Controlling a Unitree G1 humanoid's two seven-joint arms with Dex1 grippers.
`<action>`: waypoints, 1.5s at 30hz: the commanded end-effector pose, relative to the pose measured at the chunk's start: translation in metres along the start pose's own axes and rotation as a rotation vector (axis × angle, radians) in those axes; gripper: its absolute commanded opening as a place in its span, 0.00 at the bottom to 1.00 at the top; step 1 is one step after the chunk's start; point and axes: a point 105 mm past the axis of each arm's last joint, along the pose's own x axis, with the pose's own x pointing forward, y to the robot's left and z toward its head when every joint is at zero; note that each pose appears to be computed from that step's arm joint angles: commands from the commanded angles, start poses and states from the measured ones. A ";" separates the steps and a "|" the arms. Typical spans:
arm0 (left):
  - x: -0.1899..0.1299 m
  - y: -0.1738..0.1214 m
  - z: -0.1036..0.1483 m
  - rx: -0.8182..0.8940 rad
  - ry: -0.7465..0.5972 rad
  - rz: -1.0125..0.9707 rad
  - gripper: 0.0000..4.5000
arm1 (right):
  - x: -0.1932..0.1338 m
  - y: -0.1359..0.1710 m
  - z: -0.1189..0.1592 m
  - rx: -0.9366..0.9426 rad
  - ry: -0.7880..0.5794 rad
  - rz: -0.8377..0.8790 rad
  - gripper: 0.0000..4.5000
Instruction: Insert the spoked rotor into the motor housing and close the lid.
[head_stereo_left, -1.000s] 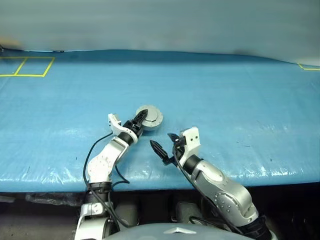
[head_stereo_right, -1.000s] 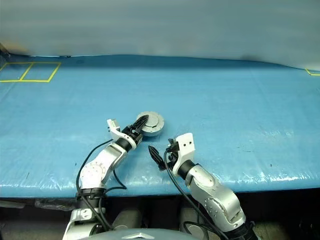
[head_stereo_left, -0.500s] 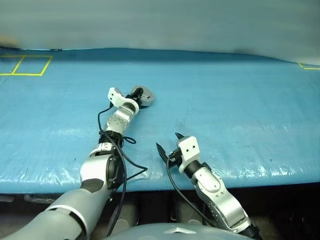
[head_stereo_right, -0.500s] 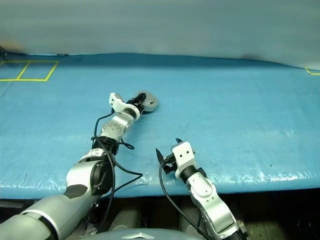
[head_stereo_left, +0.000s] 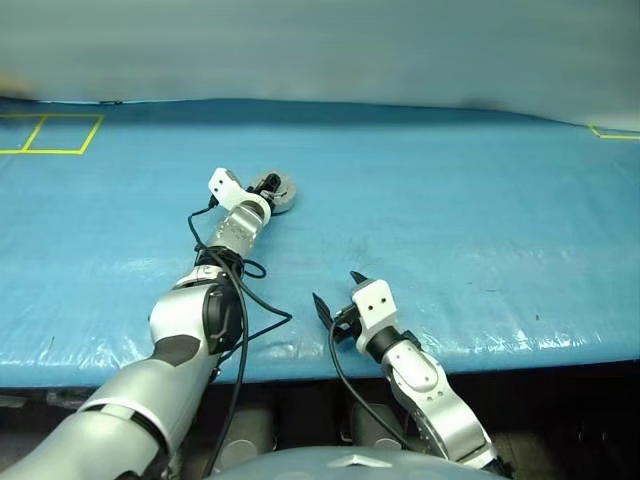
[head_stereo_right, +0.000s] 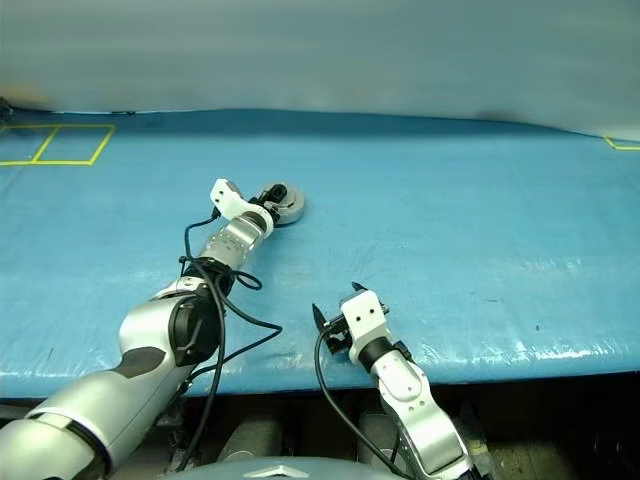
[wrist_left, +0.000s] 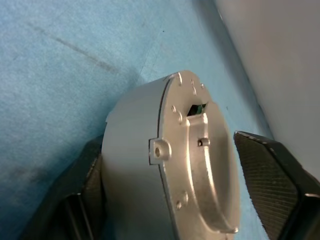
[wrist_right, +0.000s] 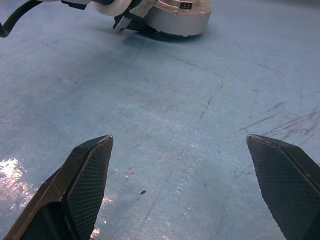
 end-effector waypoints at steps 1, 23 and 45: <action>-0.007 0.040 -0.018 0.064 0.103 0.109 1.00 | 0.001 -0.001 0.008 -0.001 -0.024 -0.001 1.00; -0.139 0.062 -0.058 0.886 0.062 -0.282 1.00 | -0.007 -0.026 0.010 0.193 -0.088 -0.141 1.00; -0.172 0.064 -0.069 1.117 -0.114 -0.320 1.00 | -0.011 -0.024 -0.004 0.061 -0.082 -0.073 1.00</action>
